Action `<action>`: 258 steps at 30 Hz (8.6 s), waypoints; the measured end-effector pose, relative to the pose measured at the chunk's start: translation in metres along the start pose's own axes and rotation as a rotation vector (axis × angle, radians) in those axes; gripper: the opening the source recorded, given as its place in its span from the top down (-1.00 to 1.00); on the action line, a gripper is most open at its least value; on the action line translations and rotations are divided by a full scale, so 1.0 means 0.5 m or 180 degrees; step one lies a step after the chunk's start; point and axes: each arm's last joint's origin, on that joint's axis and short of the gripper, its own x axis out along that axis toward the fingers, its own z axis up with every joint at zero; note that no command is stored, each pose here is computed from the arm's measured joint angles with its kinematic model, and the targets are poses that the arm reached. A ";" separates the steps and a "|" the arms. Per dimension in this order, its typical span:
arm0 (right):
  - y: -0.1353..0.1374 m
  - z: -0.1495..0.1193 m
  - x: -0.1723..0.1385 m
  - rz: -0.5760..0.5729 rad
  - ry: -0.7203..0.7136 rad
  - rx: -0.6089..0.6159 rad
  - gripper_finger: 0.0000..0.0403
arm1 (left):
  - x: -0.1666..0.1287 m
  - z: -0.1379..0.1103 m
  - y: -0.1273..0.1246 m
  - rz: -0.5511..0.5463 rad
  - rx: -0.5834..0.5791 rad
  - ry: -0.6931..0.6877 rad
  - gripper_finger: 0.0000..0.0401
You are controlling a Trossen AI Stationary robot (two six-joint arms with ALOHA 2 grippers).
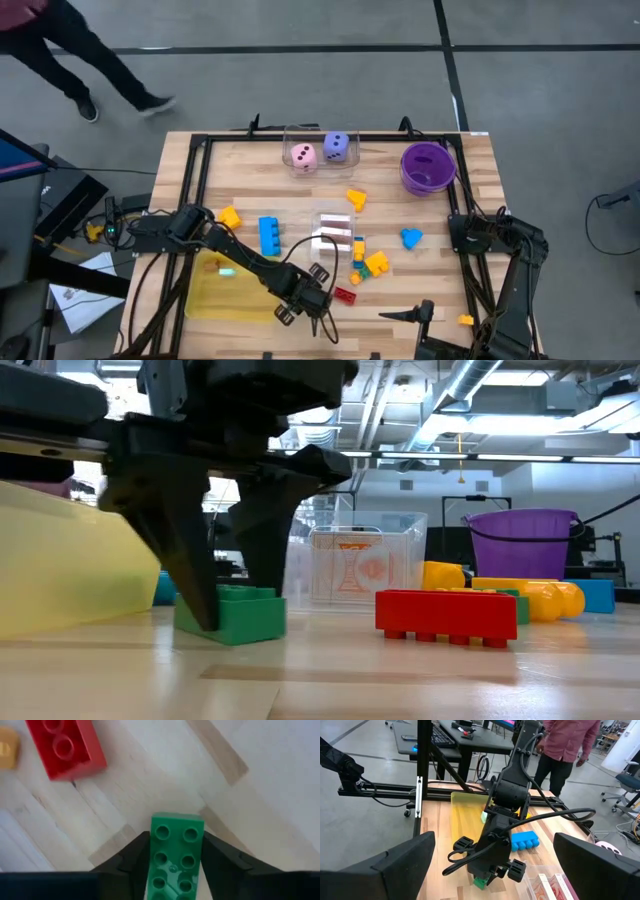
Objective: Pick & Place Toys
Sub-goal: Put the green game piece into the yellow bin
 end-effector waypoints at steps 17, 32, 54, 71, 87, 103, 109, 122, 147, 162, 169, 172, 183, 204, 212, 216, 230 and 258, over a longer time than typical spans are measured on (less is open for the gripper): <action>0.000 0.000 0.000 -0.0003 0.0003 -0.0012 -0.99 | -0.038 0.039 -0.019 0.0065 -0.0334 -0.0239 0.32; 0.001 -0.001 0.000 0.0063 0.0057 0.0011 -0.99 | -0.318 -0.028 -0.040 0.0170 -0.1153 -0.0539 0.34; -0.006 0.001 0.020 0.0043 0.0125 0.0062 -0.99 | -0.230 -0.175 -0.135 0.0042 -0.2494 -0.0459 0.33; -0.006 0.001 0.019 0.0041 0.0129 0.0074 -0.99 | -0.185 -0.206 -0.152 0.0037 -0.2706 -0.0400 0.33; -0.006 0.001 0.019 0.0042 0.0129 0.0076 -0.99 | -0.153 -0.236 -0.133 0.0134 -0.2827 -0.0251 0.33; -0.008 0.001 0.023 0.0028 0.0140 0.0071 -0.99 | -0.123 -0.219 -0.133 0.0048 -0.2499 -0.0313 0.20; -0.008 0.001 0.024 0.0038 0.0151 0.0071 -0.99 | -0.123 -0.219 -0.133 0.0045 -0.2478 -0.0325 0.14; -0.008 0.001 0.024 0.0038 0.0152 0.0069 -0.99 | -0.131 -0.218 -0.134 -0.0084 -0.2414 -0.0336 0.13; -0.076 -0.044 0.061 -0.0518 0.0714 0.0261 -0.99 | -0.453 -0.187 -0.072 0.1251 -0.0478 -0.3561 0.17; -0.148 -0.183 0.195 -0.1266 0.1810 -0.0410 -0.99 | -0.373 -0.187 -0.065 0.1756 -0.0691 -0.2523 0.17; -0.147 -0.219 0.260 -0.0734 0.2272 -0.0734 -0.99 | -0.374 -0.208 -0.068 0.1643 -0.0830 -0.2318 0.17; -0.147 -0.236 0.296 -0.0299 0.2511 -0.0761 -0.99 | -0.373 -0.209 -0.069 0.1636 -0.0831 -0.2307 0.17; -0.184 -0.282 0.358 0.0742 0.3260 -0.0957 -0.99 | -0.373 -0.209 -0.069 0.1632 -0.0833 -0.2304 0.17; -0.212 -0.378 0.401 0.1283 0.3448 -0.0684 -0.99 | -0.373 -0.209 -0.069 0.1617 -0.0838 -0.2306 0.17; -0.203 -0.384 0.390 0.1243 0.3426 -0.0492 -0.99 | -0.373 -0.209 -0.069 0.1623 -0.0842 -0.2304 0.17; -0.182 -0.381 0.365 0.1311 0.3505 -0.0323 -0.99 | -0.373 -0.209 -0.069 0.1627 -0.0846 -0.2302 0.17; -0.133 -0.339 0.314 0.1328 0.3441 -0.0181 -0.99 | -0.374 -0.208 -0.068 0.1628 -0.0857 -0.2332 0.17; -0.147 -0.408 0.320 0.1221 0.3420 -0.0190 -0.68 | -0.374 -0.207 -0.069 0.1591 -0.0844 -0.2348 0.17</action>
